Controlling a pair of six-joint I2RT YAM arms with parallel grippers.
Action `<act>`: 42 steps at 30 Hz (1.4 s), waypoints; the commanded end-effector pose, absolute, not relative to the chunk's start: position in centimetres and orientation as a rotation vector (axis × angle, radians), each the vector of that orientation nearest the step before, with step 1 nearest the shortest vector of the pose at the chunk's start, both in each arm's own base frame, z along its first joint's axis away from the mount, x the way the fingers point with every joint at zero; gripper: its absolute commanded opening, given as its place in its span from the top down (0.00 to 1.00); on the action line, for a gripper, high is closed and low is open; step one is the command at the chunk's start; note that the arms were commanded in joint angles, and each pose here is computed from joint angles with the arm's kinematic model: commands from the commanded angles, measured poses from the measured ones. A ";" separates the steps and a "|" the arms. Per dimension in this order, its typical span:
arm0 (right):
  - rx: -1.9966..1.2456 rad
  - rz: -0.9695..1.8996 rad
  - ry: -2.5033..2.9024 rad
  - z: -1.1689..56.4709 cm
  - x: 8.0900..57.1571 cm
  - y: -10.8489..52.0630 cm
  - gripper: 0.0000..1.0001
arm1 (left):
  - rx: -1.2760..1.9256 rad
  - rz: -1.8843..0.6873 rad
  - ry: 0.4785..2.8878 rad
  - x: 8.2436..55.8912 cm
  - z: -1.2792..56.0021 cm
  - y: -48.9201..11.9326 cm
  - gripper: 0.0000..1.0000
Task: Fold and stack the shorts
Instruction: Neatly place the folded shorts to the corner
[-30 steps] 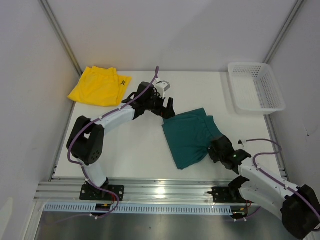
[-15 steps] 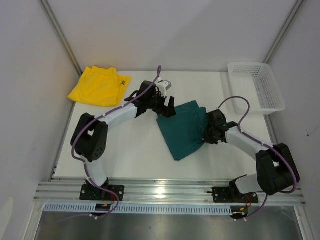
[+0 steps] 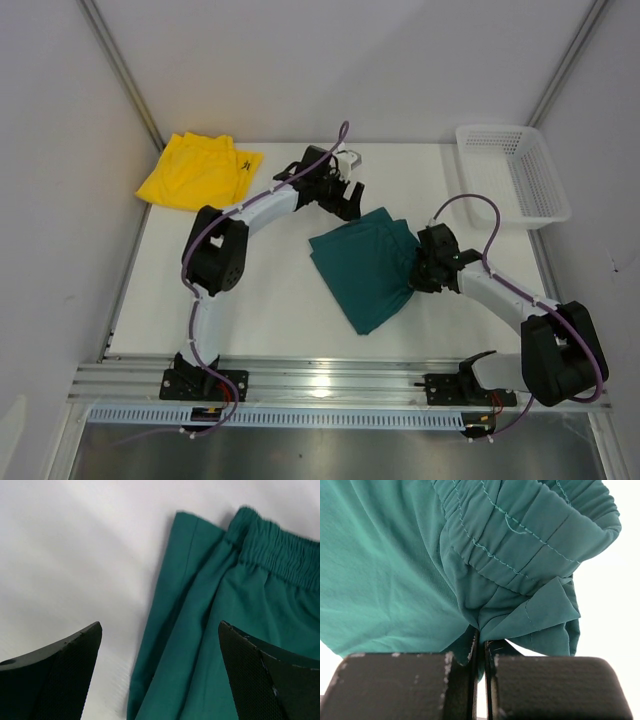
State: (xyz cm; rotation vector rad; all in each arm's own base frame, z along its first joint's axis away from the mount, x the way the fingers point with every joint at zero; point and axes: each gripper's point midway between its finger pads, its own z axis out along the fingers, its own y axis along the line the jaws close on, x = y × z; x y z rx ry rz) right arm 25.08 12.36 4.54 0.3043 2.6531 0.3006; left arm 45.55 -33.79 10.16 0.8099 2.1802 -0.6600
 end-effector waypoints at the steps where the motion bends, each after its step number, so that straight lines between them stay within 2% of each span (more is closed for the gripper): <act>1: 0.257 0.307 2.649 4.7 25.1 12.1 1.00 | 0.942 -0.714 2.218 43.3 8.8 -33.7 0.01; 11: 0.242 0.405 2.643 5.2 24.8 13.0 1.00 | 1.066 -1.118 2.286 37.4 6.6 -35.6 0.01; 22: 0.244 0.435 2.632 5.4 24.4 13.1 1.00 | 0.986 -0.927 2.380 38.6 4.3 -34.0 0.01; 28: 0.235 0.413 2.626 5.7 24.6 12.8 1.00 | 0.932 -0.864 2.415 39.3 3.0 -33.5 0.10; 31: 0.227 0.400 2.625 5.8 24.7 12.7 1.00 | 0.874 -0.800 2.411 40.1 2.7 -33.0 0.23; 32: 0.228 0.396 2.622 5.8 24.8 12.6 1.00 | 0.830 -0.796 2.431 39.8 2.8 -32.9 0.36; 34: 0.223 0.388 2.622 5.8 25.2 12.5 1.00 | 0.766 -0.791 2.482 38.8 1.7 -32.2 0.48; 35: 0.223 0.391 2.622 5.9 25.4 12.5 1.00 | 0.736 -0.788 2.457 39.3 2.1 -32.2 0.59; 36: 0.218 0.393 2.626 5.9 25.6 12.6 1.00 | 0.715 -0.790 2.433 39.3 3.1 -32.3 0.66; 37: 0.201 0.392 2.632 5.9 26.0 12.8 1.00 | 0.664 -0.784 2.466 38.4 1.7 -31.6 0.76; 39: 0.191 0.386 2.636 5.8 26.7 12.9 1.00 | 0.581 -0.791 2.444 38.4 3.2 -31.5 0.88; 41: 0.157 0.403 2.636 5.8 27.6 13.5 1.00 | 0.476 -0.724 2.472 37.5 1.9 -29.7 1.00; 42: 0.144 0.403 2.635 5.7 27.9 13.6 1.00 | 0.436 -0.705 2.501 36.4 0.9 -28.8 1.00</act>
